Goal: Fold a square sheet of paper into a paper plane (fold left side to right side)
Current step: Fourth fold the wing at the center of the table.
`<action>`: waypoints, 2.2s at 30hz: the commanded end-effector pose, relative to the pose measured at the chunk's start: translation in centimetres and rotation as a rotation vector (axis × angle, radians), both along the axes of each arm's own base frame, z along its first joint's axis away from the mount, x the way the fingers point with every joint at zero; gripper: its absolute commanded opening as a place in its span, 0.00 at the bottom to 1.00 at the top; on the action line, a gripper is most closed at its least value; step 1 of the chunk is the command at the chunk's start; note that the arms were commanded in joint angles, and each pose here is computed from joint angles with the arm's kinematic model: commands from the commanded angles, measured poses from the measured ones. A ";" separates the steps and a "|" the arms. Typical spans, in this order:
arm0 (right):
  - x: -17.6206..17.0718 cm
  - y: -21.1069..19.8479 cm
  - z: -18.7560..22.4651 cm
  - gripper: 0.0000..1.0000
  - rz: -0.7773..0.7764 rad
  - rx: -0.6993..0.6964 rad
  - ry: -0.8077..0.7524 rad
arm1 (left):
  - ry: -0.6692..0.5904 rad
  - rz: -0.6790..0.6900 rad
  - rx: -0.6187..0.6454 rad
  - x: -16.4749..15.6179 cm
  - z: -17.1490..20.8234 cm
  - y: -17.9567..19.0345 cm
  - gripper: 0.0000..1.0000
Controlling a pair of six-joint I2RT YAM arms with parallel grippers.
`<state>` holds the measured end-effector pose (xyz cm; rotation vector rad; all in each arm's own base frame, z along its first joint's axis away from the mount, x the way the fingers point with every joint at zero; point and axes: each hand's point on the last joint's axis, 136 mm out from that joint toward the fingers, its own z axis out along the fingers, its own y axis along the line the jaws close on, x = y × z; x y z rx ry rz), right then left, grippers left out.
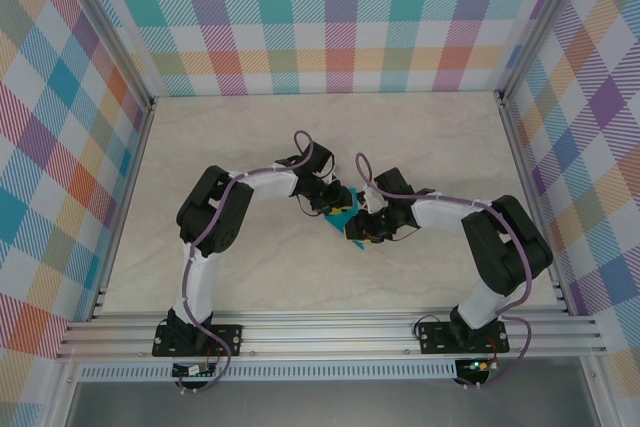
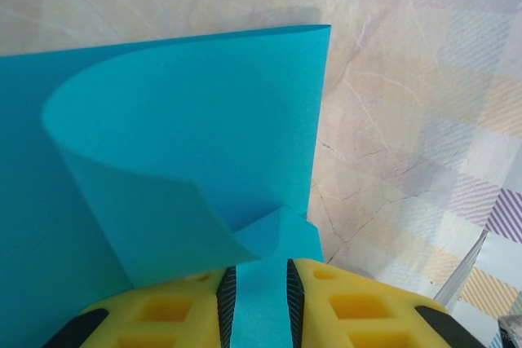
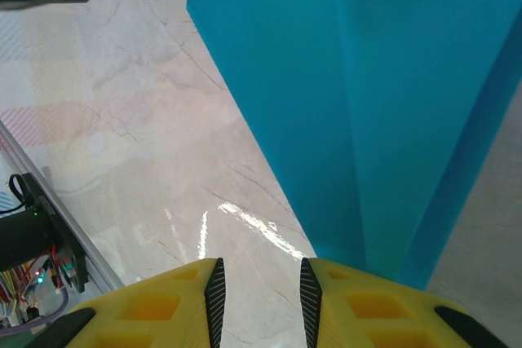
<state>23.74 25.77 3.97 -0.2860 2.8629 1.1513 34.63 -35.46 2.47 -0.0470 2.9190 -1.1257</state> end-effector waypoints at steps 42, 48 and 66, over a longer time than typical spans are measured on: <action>-4.9 -2.5 -2.6 0.31 0.012 -0.069 0.135 | 0.041 0.027 0.039 -0.8 -1.8 1.6 0.27; -2.8 -2.1 0.9 0.32 0.004 -0.065 0.019 | 0.026 0.009 0.032 -1.2 -0.6 1.5 0.29; -0.7 0.0 -0.8 0.29 0.016 -0.029 0.074 | 0.016 -0.001 0.035 -1.9 -0.1 1.4 0.31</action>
